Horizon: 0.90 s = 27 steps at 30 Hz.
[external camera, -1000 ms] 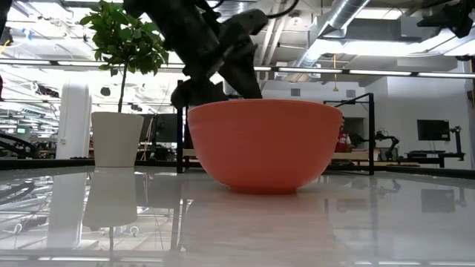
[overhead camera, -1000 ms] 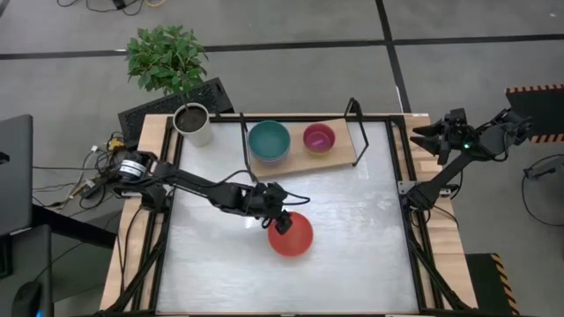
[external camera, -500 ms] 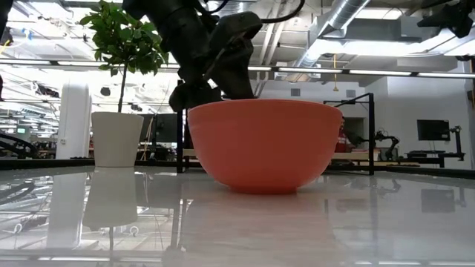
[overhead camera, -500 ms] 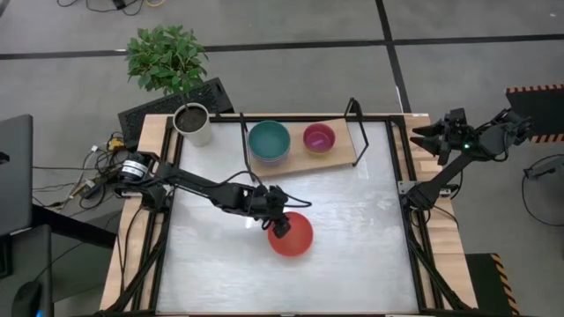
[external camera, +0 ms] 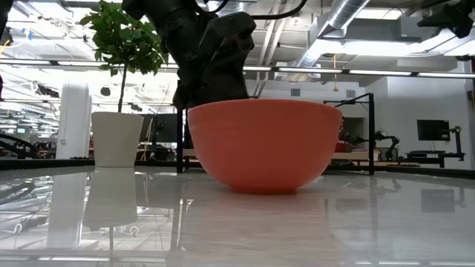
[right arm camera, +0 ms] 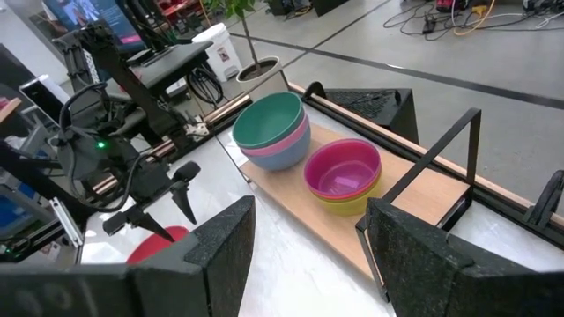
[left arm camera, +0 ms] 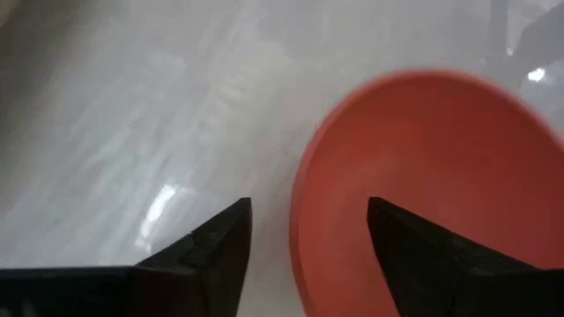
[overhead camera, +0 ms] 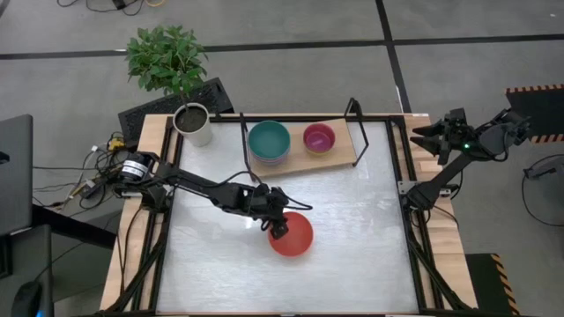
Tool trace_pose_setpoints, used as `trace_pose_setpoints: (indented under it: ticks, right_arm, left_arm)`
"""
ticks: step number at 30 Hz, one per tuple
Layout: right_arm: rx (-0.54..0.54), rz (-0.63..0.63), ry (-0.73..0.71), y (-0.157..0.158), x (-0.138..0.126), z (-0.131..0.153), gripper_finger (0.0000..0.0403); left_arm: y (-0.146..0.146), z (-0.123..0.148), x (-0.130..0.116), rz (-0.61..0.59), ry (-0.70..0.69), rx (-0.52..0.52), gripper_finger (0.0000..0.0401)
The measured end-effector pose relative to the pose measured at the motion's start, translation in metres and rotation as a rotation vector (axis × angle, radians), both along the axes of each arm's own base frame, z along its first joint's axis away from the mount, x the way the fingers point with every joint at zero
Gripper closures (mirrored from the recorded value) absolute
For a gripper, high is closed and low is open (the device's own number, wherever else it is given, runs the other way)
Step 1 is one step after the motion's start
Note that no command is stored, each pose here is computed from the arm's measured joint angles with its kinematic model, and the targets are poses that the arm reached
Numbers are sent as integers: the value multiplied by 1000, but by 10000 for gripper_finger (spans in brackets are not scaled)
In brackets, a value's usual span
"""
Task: Place and stack bowls onto a shelf
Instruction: Stack the big orange bowl on top of the big green bowl on the shelf
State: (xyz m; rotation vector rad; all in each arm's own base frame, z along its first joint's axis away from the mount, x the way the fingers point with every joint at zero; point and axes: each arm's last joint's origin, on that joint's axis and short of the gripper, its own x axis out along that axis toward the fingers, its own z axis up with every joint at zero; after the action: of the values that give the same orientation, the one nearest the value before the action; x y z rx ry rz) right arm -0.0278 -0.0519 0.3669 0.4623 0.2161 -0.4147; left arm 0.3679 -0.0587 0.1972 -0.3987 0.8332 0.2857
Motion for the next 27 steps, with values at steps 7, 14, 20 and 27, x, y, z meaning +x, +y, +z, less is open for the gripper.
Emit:
trace_pose_setpoints:
  ticks: [7,14,20,27]
  right_arm:
    - [0,-1,0,0,0,0,161]
    - [-1,-3,-1,0,0,0,161]
    - [-2,-4,-1,0,0,0,161]
    - [-6,-5,1,0,0,0,161]
  left_arm:
    - [-6,-12,0,-23,62,-57,297]
    - [-7,-7,-1,79,25,-143,396]
    - [0,31,3,205,-38,-225,400]
    - [27,112,12,164,-54,-78,401]
